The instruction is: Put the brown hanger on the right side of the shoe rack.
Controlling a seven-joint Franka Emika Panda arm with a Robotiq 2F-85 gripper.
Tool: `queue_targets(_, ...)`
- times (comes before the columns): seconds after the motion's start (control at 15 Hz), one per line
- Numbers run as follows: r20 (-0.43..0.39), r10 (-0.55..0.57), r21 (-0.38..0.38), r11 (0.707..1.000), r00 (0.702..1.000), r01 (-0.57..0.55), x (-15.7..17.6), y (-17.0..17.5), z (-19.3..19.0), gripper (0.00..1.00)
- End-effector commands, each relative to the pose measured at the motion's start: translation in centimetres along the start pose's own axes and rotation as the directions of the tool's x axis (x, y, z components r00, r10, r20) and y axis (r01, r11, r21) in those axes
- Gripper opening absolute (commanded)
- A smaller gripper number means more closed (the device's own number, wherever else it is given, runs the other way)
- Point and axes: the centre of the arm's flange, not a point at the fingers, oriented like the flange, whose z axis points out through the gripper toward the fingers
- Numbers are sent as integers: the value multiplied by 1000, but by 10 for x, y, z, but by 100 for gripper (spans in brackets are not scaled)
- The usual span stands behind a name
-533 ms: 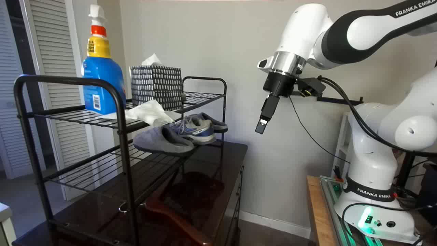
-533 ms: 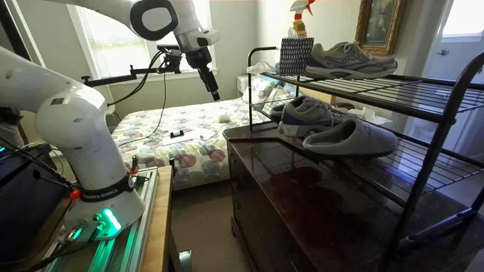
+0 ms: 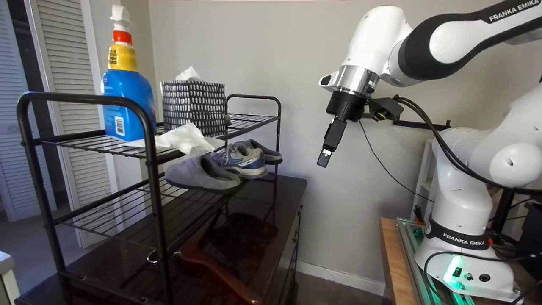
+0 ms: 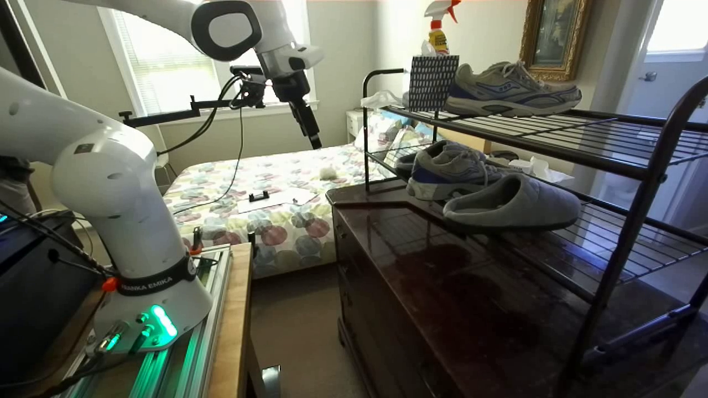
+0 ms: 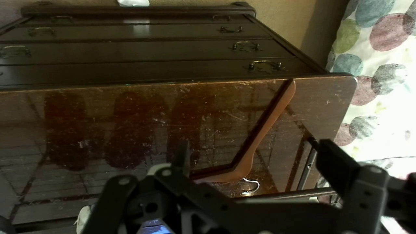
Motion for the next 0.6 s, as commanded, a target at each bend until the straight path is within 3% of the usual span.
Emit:
queue_targets(0.0, 25, 7, -17, 1000, 1000, -7, 11, -5, 8, 100)
queue_targets(0.53, -11, 154, 41, 987, 988, -154, 68, -42, 82, 100)
